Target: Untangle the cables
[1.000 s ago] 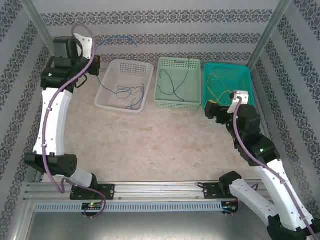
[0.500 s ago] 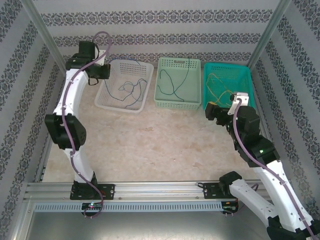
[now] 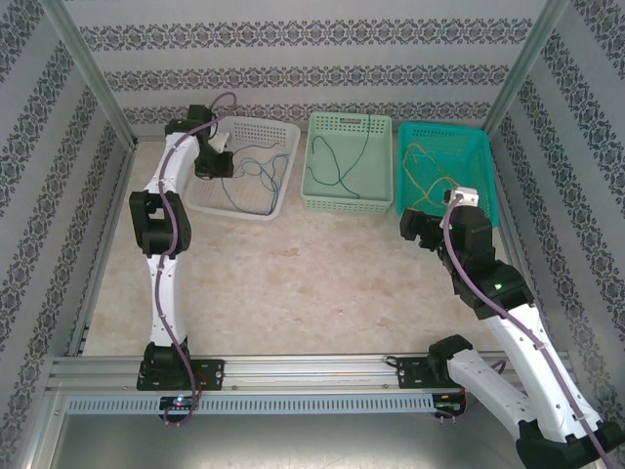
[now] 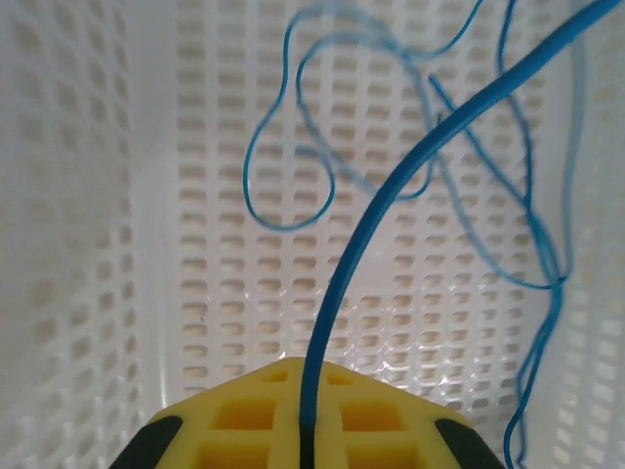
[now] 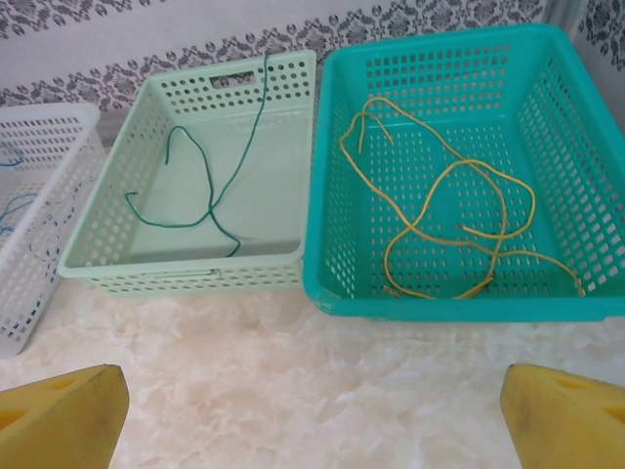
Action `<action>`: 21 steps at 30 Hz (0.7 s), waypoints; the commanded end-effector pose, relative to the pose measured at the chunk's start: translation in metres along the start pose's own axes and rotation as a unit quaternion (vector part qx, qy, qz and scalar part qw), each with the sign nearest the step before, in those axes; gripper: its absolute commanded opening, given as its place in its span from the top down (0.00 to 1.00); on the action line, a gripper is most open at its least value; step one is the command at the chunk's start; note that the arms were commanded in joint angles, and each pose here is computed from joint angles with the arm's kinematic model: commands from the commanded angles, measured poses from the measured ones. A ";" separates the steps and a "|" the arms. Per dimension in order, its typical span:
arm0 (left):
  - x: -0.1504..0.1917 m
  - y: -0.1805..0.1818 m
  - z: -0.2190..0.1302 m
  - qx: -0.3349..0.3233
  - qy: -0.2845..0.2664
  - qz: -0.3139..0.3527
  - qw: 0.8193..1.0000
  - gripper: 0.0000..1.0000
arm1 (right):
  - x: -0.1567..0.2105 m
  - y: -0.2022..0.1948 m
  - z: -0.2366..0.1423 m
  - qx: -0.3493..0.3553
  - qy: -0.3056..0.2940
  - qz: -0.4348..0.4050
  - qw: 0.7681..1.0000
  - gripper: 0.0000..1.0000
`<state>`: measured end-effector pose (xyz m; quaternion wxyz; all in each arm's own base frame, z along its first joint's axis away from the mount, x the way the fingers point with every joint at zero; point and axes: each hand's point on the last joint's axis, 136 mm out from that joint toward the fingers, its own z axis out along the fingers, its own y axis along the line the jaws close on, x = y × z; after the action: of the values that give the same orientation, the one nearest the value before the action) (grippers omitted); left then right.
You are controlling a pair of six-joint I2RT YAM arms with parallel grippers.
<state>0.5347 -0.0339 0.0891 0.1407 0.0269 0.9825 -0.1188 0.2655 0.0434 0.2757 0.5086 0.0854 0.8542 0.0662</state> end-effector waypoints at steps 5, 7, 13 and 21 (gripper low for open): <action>0.020 0.007 -0.001 -0.010 0.037 -0.031 0.999 0.43 | 0.007 -0.002 0.004 -0.004 0.017 0.026 1.000 0.02; 0.018 0.007 -0.006 -0.014 0.031 -0.030 0.999 0.23 | 0.007 -0.001 0.005 -0.007 0.019 0.027 0.999 0.02; 0.003 0.004 -0.046 -0.042 -0.018 -0.021 0.999 0.00 | 0.005 0.000 0.002 -0.012 0.017 0.032 0.999 0.02; -0.017 -0.018 -0.121 -0.050 -0.104 -0.008 0.993 0.00 | 0.005 0.002 0.002 -0.017 0.017 0.034 0.999 0.02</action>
<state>0.5211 -0.0213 0.1680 0.2022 0.0055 0.9761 -0.0795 0.2661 0.0465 0.2691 0.4921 0.0989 0.8599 0.0926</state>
